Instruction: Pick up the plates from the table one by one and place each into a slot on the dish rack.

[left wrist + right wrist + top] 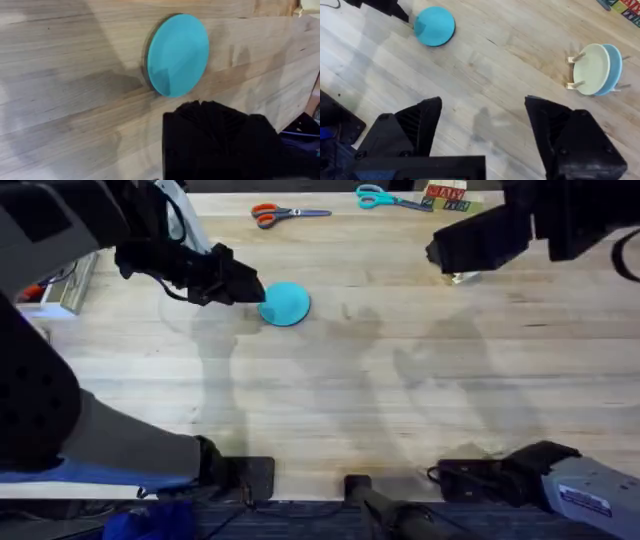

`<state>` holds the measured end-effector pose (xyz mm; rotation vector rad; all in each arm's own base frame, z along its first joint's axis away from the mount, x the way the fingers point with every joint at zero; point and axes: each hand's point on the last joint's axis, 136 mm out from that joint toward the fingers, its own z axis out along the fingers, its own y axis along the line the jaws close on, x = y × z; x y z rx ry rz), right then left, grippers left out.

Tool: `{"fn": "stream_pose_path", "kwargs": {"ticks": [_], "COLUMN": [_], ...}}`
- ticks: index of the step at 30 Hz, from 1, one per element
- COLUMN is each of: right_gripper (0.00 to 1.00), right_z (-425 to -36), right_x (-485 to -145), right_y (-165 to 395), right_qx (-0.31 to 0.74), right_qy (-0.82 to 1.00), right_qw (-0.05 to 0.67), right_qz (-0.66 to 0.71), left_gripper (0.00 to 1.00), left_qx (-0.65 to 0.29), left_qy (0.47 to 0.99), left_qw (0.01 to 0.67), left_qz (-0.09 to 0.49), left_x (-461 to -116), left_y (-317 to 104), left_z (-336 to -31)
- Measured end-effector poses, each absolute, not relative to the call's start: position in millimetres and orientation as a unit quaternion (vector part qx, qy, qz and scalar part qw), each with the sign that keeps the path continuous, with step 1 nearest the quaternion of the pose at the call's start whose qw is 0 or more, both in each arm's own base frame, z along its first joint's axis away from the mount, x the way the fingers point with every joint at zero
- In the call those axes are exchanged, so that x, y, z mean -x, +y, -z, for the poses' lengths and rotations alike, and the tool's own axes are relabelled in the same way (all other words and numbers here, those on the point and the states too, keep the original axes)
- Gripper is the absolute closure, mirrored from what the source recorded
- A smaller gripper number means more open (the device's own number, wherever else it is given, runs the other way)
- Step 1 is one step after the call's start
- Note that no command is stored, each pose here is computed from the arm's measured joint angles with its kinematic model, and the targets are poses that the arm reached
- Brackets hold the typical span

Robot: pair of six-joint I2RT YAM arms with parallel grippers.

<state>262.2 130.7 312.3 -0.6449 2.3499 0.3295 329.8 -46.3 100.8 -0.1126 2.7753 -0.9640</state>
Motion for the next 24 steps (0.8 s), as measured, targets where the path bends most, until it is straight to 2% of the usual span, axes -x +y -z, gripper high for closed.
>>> {"fn": "stream_pose_path", "kwargs": {"ticks": [24], "right_gripper": [0.005], "right_z": [-312.3], "right_x": [-262.2], "right_y": [130.7], "right_qx": [0.247], "right_qy": [0.9], "right_qw": [0.335], "right_qz": [-0.126], "left_gripper": [0.961], "left_qx": [0.034], "left_qy": [0.938], "left_qw": [0.115], "left_qz": [0.324], "left_x": [-336.2], "left_y": [-45.1], "left_z": [-101.7]}}
